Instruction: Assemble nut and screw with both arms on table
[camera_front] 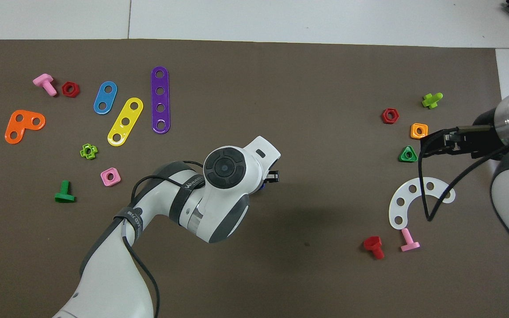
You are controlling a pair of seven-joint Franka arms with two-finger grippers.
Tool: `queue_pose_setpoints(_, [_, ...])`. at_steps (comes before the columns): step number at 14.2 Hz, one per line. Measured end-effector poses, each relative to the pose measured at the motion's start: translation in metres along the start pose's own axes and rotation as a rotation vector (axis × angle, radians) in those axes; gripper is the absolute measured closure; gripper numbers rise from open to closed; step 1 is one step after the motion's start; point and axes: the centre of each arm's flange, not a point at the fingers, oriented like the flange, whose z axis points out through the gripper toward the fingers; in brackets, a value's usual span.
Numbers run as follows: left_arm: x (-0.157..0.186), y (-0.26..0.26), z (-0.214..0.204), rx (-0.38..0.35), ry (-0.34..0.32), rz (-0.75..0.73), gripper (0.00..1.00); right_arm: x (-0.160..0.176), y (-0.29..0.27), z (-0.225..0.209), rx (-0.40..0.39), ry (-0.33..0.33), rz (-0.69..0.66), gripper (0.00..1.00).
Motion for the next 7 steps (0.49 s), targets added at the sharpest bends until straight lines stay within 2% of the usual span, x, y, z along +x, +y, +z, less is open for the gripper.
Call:
queue_pose_setpoints(4, [0.0006, -0.0008, -0.0001, 0.001, 0.001, -0.001, 0.04, 0.0000, 0.0000, 0.0000, 0.000, 0.000, 0.000, 0.00])
queue_pose_setpoints(5, [0.0015, -0.0016, -0.0005, 0.001, 0.001, -0.003, 0.00, 0.0000, 0.0000, 0.0000, 0.000, 0.000, 0.000, 0.00])
queue_pose_setpoints(7, [0.0049, -0.0036, -0.0040, 0.009, -0.008, -0.009, 0.00, 0.0000, 0.0000, 0.0000, 0.000, 0.000, 0.000, 0.00])
